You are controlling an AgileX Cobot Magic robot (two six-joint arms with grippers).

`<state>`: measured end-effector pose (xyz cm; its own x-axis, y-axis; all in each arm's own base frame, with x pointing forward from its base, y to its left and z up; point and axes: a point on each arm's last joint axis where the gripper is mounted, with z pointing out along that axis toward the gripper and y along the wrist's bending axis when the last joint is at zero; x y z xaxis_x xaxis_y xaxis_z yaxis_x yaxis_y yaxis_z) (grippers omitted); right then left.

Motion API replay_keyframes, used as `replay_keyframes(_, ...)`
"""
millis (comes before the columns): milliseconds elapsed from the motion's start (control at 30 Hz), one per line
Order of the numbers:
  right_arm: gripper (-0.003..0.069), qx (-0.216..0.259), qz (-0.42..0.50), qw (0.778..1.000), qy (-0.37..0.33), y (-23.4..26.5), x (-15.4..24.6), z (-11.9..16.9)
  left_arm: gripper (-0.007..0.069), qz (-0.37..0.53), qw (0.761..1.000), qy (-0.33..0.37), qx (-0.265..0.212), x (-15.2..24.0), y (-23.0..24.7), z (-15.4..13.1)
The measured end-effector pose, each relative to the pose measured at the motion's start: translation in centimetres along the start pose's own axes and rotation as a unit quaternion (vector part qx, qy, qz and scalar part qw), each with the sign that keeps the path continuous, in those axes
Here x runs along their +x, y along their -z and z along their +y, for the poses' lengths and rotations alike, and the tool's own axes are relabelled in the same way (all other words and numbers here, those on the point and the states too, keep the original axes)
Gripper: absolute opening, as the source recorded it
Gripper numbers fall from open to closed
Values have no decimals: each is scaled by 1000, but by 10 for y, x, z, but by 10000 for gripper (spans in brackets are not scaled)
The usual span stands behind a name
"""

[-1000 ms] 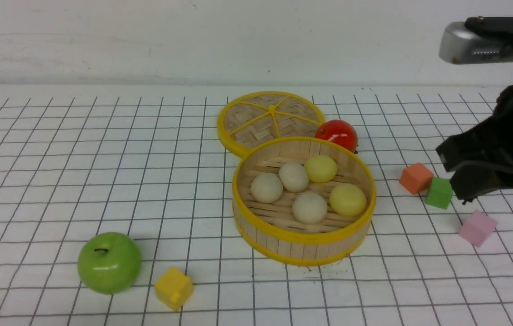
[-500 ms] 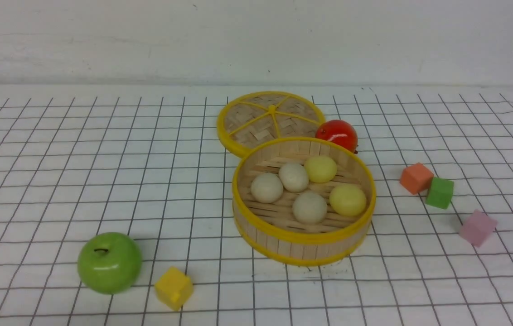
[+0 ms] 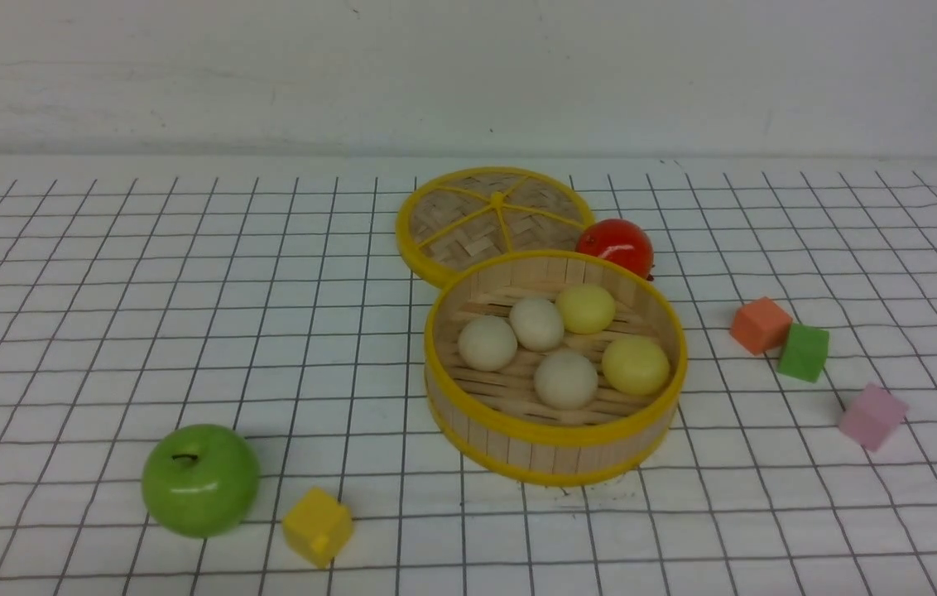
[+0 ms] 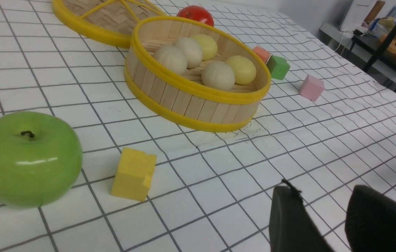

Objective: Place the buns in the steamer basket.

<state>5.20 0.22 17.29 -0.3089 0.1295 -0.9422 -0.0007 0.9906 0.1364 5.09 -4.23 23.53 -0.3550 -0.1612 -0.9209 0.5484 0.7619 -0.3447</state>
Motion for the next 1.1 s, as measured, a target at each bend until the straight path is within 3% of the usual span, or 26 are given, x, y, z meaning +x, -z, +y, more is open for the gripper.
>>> replay_keyframes(767,4,-5,3,1000,-17,0,0,1,237,1,1000,-1,-1,0,0,0)
replay_keyframes(933,9,-5,3,1000,-20,0,0,1,237,-6,999,-34,-8,-1,0,1)
replay_keyframes(1033,13,-5,3,1000,-21,0,0,1,237,-16,998,-52,-39,-3,0,6)
replay_keyframes(1100,15,-5,3,1000,-21,0,0,1,215,-36,995,-36,-89,-5,2,12)
